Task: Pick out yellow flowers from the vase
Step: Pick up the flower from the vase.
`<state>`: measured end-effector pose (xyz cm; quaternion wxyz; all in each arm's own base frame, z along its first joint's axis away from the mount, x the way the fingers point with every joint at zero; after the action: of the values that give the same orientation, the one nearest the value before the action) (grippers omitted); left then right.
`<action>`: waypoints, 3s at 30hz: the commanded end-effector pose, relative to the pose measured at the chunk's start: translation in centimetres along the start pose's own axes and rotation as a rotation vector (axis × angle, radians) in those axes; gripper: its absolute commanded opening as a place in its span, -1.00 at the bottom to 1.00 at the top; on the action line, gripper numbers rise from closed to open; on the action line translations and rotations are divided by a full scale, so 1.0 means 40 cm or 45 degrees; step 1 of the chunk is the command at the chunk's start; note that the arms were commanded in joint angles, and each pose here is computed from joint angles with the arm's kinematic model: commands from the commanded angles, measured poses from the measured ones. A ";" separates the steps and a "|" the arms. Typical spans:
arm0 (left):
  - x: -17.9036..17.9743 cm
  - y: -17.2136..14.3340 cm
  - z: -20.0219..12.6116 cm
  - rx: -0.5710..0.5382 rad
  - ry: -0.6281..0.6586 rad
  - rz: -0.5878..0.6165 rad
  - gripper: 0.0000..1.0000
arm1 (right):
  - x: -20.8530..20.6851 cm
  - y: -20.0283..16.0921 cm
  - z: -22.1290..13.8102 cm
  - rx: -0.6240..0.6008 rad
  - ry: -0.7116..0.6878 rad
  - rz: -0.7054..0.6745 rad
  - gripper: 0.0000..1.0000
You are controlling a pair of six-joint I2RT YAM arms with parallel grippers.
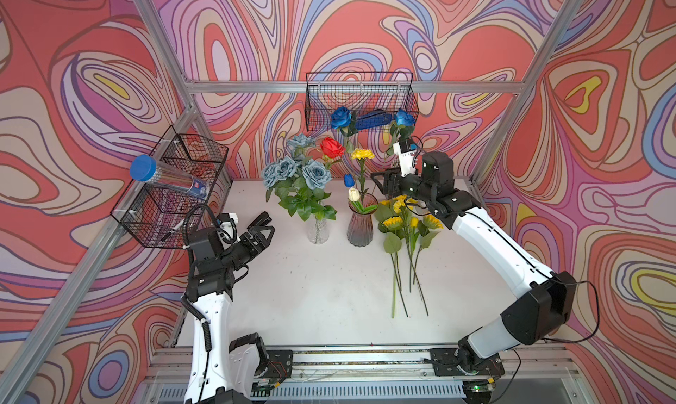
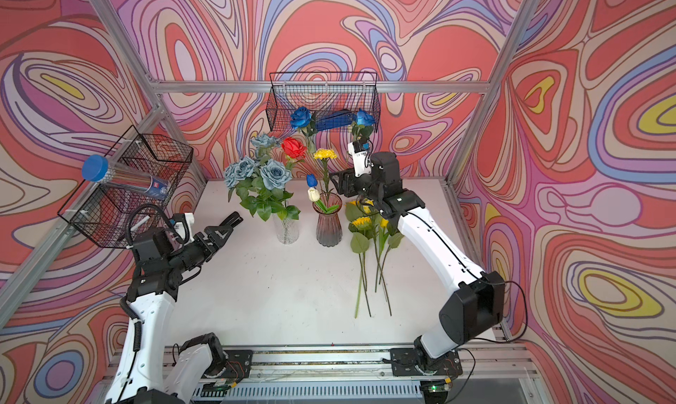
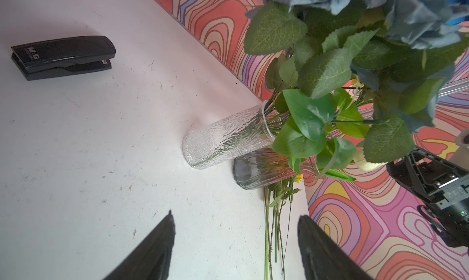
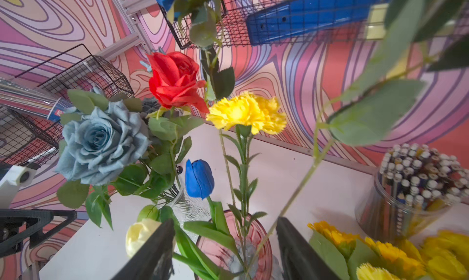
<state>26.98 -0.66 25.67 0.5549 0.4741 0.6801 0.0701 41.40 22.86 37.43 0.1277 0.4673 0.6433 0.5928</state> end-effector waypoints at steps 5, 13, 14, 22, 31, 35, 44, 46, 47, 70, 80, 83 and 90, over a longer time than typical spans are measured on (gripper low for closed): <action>-0.004 0.002 -0.005 -0.018 -0.021 0.046 0.54 | 0.017 0.005 0.079 0.050 0.002 0.035 0.29; -0.007 0.003 -0.003 -0.019 -0.035 0.042 0.54 | -0.026 -0.020 0.164 0.103 -0.056 0.049 0.26; -0.007 0.004 -0.003 -0.019 -0.037 0.040 0.54 | -0.031 -0.026 0.174 0.114 -0.063 0.048 0.24; -0.009 0.007 -0.002 -0.024 -0.049 0.037 0.54 | -0.048 -0.047 0.224 0.159 -0.064 0.051 0.18; -0.008 0.008 -0.002 -0.025 -0.053 0.033 0.54 | -0.051 -0.052 0.242 0.170 -0.053 0.045 0.01; -0.008 0.008 -0.001 -0.024 -0.054 0.029 0.54 | -0.047 -0.049 0.243 0.170 -0.036 0.040 -0.26; -0.006 0.010 -0.001 -0.028 -0.054 0.029 0.54 | -0.041 -0.047 0.239 0.167 -0.024 0.034 -0.55; -0.006 0.009 -0.001 -0.026 -0.055 0.026 0.54 | -0.041 -0.044 0.236 0.162 -0.022 0.030 -0.79; -0.006 0.009 0.000 -0.026 -0.056 0.026 0.54 | -0.040 -0.045 0.236 0.161 -0.021 0.029 -0.84; -0.005 0.007 0.000 -0.024 -0.061 0.018 0.54 | 0.036 0.085 0.116 -0.098 0.049 -0.087 -1.00; -0.004 0.007 0.000 -0.022 -0.063 0.015 0.54 | 0.110 0.197 -0.008 -0.288 0.102 -0.180 -1.00; -0.003 0.005 0.002 -0.019 -0.063 0.012 0.54 | 0.140 0.231 -0.059 -0.357 0.129 -0.207 -1.00; -0.003 0.003 0.001 -0.019 -0.062 0.011 0.54 | 0.208 0.290 -0.198 -0.537 0.197 -0.283 -1.00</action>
<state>27.09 -0.71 25.88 0.5689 0.4750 0.6680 0.0671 38.61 22.92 50.61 0.2186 0.3452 0.5793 0.7053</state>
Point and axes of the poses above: each gripper's point midway between its finger pads, its own z axis out along the fingers, its own x axis along the line the jaws close on, y = z × x, the point moved 3 cm from there along -z, back along the fingers, and after that the axes turned 8 degrees about z, right-handed, at the moved point
